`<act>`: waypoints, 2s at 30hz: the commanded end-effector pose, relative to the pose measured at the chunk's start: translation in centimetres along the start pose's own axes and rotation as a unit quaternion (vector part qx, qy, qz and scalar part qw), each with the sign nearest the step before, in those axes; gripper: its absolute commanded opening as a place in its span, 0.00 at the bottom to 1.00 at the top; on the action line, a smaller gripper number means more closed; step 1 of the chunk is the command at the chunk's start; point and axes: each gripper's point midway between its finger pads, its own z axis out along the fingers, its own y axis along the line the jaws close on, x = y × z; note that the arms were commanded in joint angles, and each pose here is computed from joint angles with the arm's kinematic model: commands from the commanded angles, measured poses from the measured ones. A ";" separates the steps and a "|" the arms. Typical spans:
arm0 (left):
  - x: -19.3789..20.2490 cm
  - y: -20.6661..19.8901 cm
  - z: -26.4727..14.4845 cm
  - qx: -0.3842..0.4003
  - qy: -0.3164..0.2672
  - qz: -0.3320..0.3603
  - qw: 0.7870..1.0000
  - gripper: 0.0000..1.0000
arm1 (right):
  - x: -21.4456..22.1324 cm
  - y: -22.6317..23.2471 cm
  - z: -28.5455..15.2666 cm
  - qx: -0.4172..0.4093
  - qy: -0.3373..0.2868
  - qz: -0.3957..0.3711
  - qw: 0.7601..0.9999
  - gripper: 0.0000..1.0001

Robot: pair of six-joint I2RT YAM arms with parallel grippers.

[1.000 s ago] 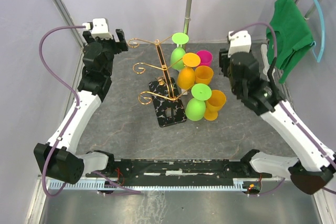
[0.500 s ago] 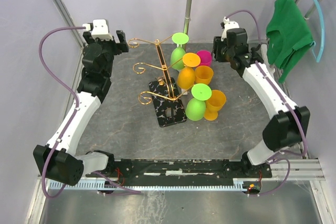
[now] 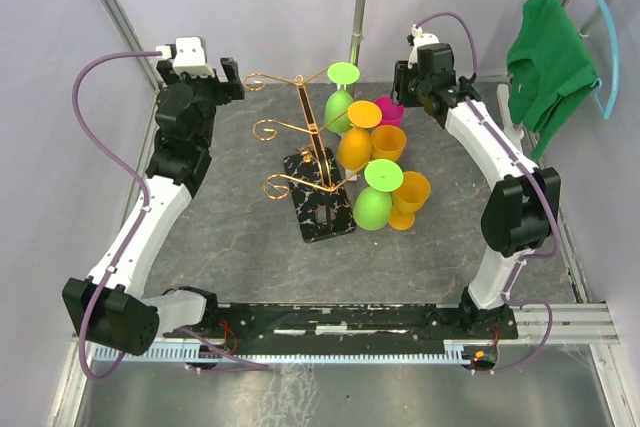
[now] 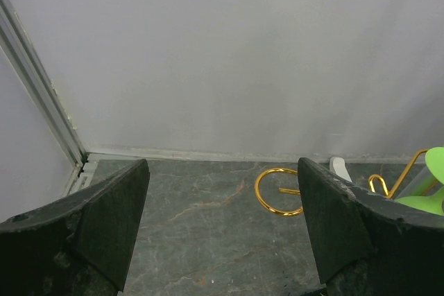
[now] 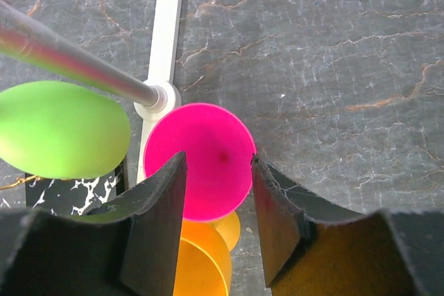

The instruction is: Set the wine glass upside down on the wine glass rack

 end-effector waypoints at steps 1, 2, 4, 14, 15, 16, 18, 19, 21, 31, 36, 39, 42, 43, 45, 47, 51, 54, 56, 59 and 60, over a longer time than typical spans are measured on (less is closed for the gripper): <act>-1.4 -0.1 0.6 0.001 -0.022 -0.011 1.000 0.94 | -2.4 -0.7 0.1 0.024 -0.027 -0.014 0.999 0.50; -1.4 -0.2 0.8 0.001 -0.021 -0.011 1.000 0.93 | -2.2 -0.8 0.3 0.026 -0.023 -0.016 0.999 0.50; -1.2 -0.3 1.2 0.001 -0.017 -0.009 1.000 0.93 | -1.5 -1.0 0.7 0.029 -0.011 -0.020 0.999 0.50; -0.8 -0.6 1.8 0.003 -0.003 -0.006 1.000 0.93 | 2.6 -1.9 2.2 0.047 0.047 -0.011 0.998 0.49; -0.6 -0.6 1.9 0.003 0.000 -0.005 1.000 0.93 | 2.9 -2.0 2.2 0.048 0.053 -0.012 0.997 0.49; -0.6 -0.6 2.0 0.003 0.001 -0.005 1.000 0.93 | 3.3 -2.0 2.3 0.048 0.058 -0.011 0.997 0.48; -0.6 -0.7 2.1 0.004 0.004 -0.006 1.000 0.93 | 3.9 -2.1 2.5 0.047 0.066 -0.013 0.997 0.43; -0.6 -0.7 2.2 0.004 0.004 -0.007 1.000 0.93 | 4.0 -2.0 2.6 0.044 0.067 -0.014 0.997 0.38; -0.6 -0.9 2.4 0.008 0.004 -0.010 1.000 0.93 | 4.0 -1.8 2.7 0.040 0.069 -0.017 0.997 0.21; -1.9 -2.5 3.7 0.025 0.007 -0.085 0.996 0.93 | -0.1 -4.2 -1.2 0.103 0.012 -0.062 0.993 0.01; -3.5 -2.3 4.9 -0.011 0.028 -0.156 0.987 0.93 | -5.4 -5.8 -7.0 0.158 -0.065 -0.090 0.981 0.01; -4.4 -2.4 5.4 -0.028 0.051 -0.197 0.979 0.93 | -8.9 -6.2 -11.5 0.175 -0.120 -0.110 0.971 0.01; -4.8 -3.1 5.6 -0.024 0.071 -0.231 0.970 0.97 | -11.4 -5.6 -15.4 0.165 -0.164 -0.125 0.965 0.01; -4.9 -3.4 5.6 -0.020 0.075 -0.241 0.967 0.99 | -12.1 -5.1 -16.7 0.153 -0.177 -0.131 0.963 0.01; -5.0 -3.9 5.5 -0.011 0.080 -0.259 0.962 0.99 | -13.1 -4.0 -19.2 0.123 -0.199 -0.144 0.962 0.01; -4.9 -4.3 5.3 -0.006 0.081 -0.278 0.957 0.99 | -13.9 -2.8 -21.9 0.093 -0.221 -0.150 0.959 0.00; -4.9 -4.2 4.9 -0.008 0.074 -0.321 0.944 0.99 | -15.1 0.0 -27.6 0.016 -0.266 -0.166 0.949 0.01; -4.9 -4.1 4.6 -0.007 0.066 -0.364 0.929 0.99 | -15.4 2.7 -30.5 -0.057 -0.297 -0.167 0.938 0.01; -4.9 -4.1 4.4 -0.010 0.063 -0.396 0.916 0.99 | -15.7 4.6 -31.8 -0.110 -0.330 -0.156 0.925 0.01; -5.8 -4.2 4.0 -0.007 0.042 -0.454 0.890 0.99 | -17.1 7.7 -33.8 -0.194 -0.409 -0.136 0.881 0.01; -6.1 -4.2 3.8 -0.008 0.034 -0.472 0.881 0.99 | -17.4 8.4 -34.2 -0.215 -0.431 -0.133 0.866 0.01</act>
